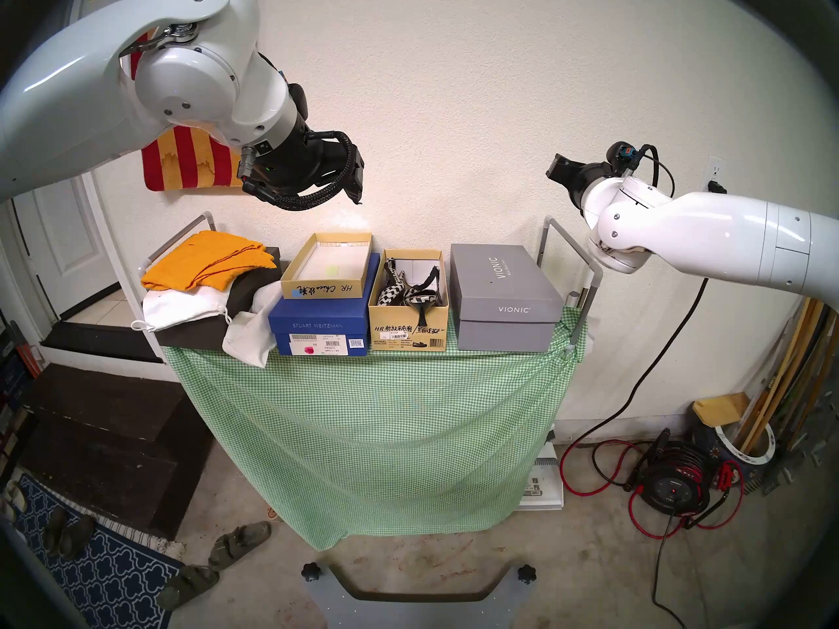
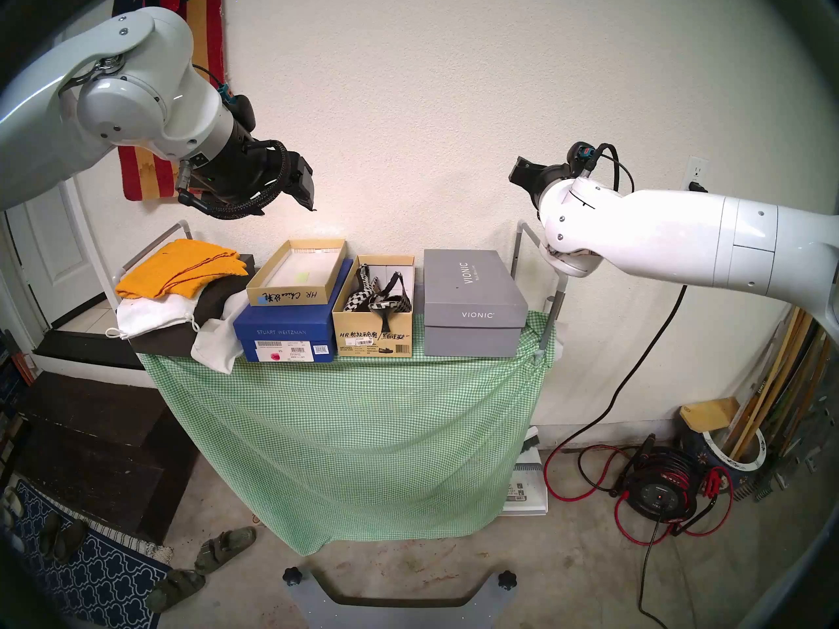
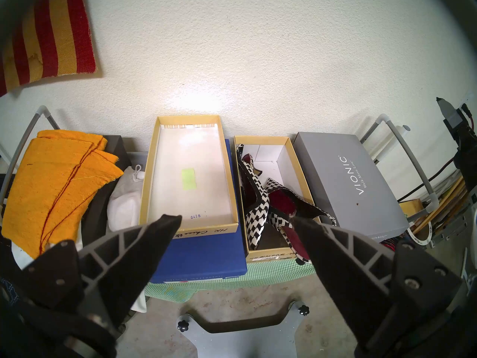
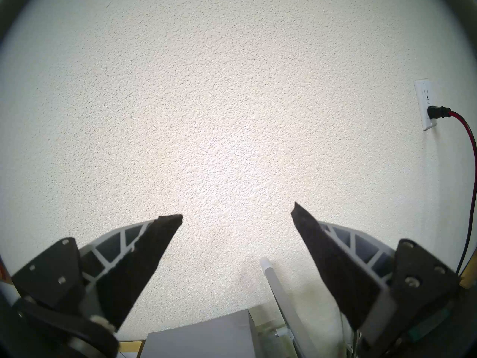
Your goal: Take shoe out of the box
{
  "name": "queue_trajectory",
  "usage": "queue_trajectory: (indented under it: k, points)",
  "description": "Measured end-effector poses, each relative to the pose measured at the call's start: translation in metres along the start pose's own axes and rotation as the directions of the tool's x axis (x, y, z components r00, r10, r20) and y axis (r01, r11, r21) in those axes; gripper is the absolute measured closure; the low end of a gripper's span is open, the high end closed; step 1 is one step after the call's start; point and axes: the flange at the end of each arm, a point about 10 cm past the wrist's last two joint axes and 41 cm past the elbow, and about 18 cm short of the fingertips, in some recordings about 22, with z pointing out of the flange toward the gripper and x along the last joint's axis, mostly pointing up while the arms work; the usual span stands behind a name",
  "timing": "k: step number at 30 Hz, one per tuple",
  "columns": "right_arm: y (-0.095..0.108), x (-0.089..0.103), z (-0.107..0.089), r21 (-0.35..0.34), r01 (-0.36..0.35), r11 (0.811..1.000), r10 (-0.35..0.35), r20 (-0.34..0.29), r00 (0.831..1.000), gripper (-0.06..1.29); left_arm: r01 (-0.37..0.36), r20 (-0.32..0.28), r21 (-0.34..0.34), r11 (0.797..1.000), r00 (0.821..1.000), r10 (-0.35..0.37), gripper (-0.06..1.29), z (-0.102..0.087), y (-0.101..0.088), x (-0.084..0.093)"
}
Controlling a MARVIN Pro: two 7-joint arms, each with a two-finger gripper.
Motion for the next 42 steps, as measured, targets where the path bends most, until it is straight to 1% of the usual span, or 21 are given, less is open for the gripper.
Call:
queue_trajectory:
  k: [20,21,23,24,25,28,30,32,33,34,36,39,42]
  points:
    - [0.0,0.0,0.0,-0.002,0.005,1.0,-0.005,0.004,1.0,0.01,0.0,0.0,0.0,1.0,1.0,0.0,0.03,0.0,0.0,0.0]
    - [0.001,-0.001,0.001,-0.007,0.012,1.0,-0.012,0.009,1.0,0.01,0.0,0.0,0.0,1.0,1.0,0.0,0.03,0.0,0.0,0.0]
    - [0.006,-0.008,0.006,-0.06,0.06,0.996,-0.057,0.04,0.998,0.01,0.0,0.0,0.0,1.0,1.0,0.0,0.03,0.0,0.0,0.0]
    - [0.007,-0.01,0.006,-0.066,0.066,0.996,-0.063,0.047,0.997,0.01,0.0,0.0,0.0,1.0,1.0,0.0,0.03,0.0,0.0,0.0]
    - [0.006,-0.017,0.007,-0.085,0.098,0.992,-0.092,0.077,0.993,0.01,0.0,0.0,-0.001,1.0,1.0,0.0,0.03,0.0,0.0,0.0]
    - [0.002,-0.025,0.007,-0.103,0.144,0.984,-0.132,0.113,0.985,0.01,0.0,0.0,-0.001,1.0,1.0,0.0,0.03,0.0,0.0,0.0]
    - [-0.005,-0.03,0.005,-0.111,0.193,0.975,-0.177,0.143,0.974,0.01,0.0,0.0,-0.001,1.0,1.0,0.0,0.03,0.0,0.0,0.0]
    - [-0.015,-0.033,0.004,-0.108,0.235,0.966,-0.217,0.158,0.963,0.01,0.0,0.0,-0.001,1.0,1.0,0.0,0.03,0.0,0.0,0.0]
    - [-0.016,-0.033,0.004,-0.107,0.241,0.965,-0.223,0.159,0.962,0.01,0.0,0.0,-0.001,1.0,1.0,0.0,0.03,0.0,0.0,0.0]
    - [-0.025,-0.034,0.002,-0.097,0.268,0.959,-0.25,0.162,0.954,0.01,0.0,0.0,-0.001,1.0,1.0,0.0,0.03,0.0,0.0,0.0]
    - [-0.035,-0.034,0.0,-0.083,0.293,0.953,-0.277,0.162,0.947,0.01,0.0,0.0,-0.001,1.0,1.0,0.0,0.03,0.0,0.0,0.0]
    - [-0.056,-0.035,-0.007,-0.048,0.333,0.942,-0.322,0.154,0.934,0.01,0.0,0.0,-0.001,1.0,1.0,0.0,0.03,0.0,0.0,0.0]
    - [-0.077,-0.037,-0.016,-0.008,0.351,0.936,-0.346,0.154,0.926,0.01,0.0,0.0,-0.001,1.0,1.0,0.0,0.03,0.0,0.0,0.0]
